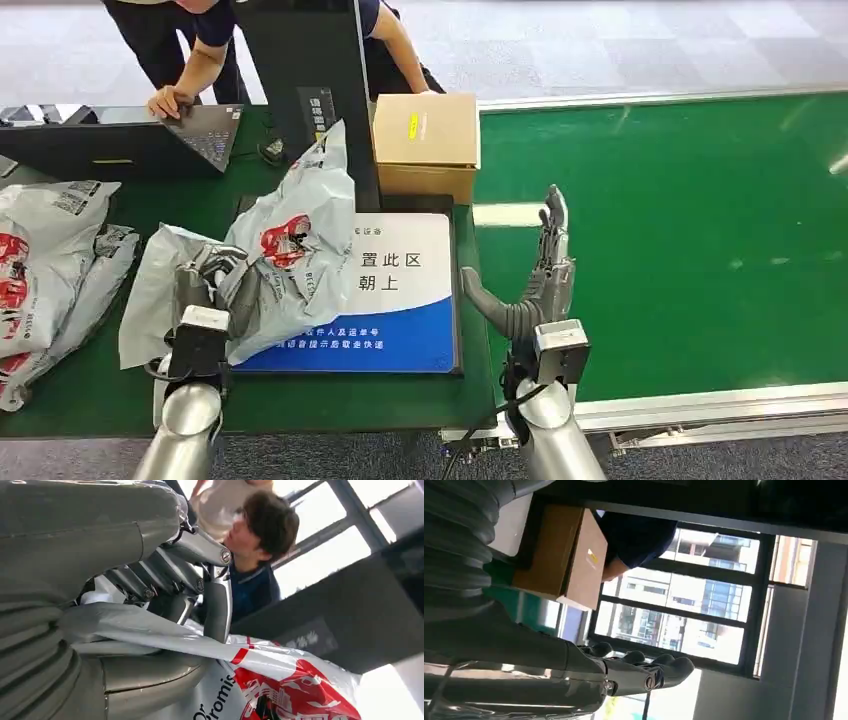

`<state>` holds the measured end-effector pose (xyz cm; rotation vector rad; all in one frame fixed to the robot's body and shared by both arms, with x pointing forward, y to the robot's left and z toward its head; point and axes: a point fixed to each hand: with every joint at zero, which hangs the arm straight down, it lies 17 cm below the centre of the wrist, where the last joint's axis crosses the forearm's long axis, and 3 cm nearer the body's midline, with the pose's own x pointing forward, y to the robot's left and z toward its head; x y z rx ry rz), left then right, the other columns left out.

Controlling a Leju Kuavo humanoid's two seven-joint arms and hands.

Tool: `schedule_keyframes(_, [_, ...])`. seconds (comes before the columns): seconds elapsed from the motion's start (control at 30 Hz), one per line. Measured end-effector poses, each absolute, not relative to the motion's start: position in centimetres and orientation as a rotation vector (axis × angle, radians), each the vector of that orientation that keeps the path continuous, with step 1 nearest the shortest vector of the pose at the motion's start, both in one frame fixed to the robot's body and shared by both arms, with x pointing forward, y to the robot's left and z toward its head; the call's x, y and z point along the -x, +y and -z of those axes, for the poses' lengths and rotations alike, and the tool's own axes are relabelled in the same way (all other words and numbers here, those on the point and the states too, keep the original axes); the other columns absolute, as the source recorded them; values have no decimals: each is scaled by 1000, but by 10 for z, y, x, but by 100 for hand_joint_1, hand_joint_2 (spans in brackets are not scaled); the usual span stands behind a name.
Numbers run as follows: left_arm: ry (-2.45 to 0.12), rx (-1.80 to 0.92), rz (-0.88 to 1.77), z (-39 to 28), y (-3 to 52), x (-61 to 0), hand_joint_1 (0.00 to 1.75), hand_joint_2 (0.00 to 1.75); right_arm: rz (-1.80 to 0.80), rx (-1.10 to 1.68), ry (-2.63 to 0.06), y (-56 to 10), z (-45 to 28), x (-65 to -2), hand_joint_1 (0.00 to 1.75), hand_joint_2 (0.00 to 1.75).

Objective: Moved the parcel from conveyor to table for the left to box.

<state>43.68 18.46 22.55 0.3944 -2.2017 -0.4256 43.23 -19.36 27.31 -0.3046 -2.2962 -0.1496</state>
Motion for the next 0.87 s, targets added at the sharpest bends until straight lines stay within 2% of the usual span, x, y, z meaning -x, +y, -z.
schedule_keyframes(0.2, [-2254,-558,267,-253,216,-434,175,175,153,326,-2298,-196,-272,-428,0,175])
schedule_keyframes(0.37, [-2246,-588,181,-261,233,-436,175,175,154,330,-2301,-196,-271,-425,0,175])
schedule_keyframes(0.57, [-2221,-660,163,-268,244,-443,175,175,154,342,-2305,-198,-272,-423,0,175])
schedule_keyframes(0.77, [-2198,-873,160,-277,262,-442,175,175,156,364,-2307,-200,-273,-420,0,175])
schedule_keyframes(0.8, [-2193,-918,156,-279,266,-441,168,175,154,367,-2308,-200,-273,-420,0,175])
schedule_keyframes(0.83, [-2184,-960,156,-280,269,-441,119,175,153,370,-2310,-200,-274,-419,0,175])
schedule_keyframes(0.87, [-2162,-995,167,-280,271,-442,23,175,153,374,-2310,-200,-274,-419,0,175])
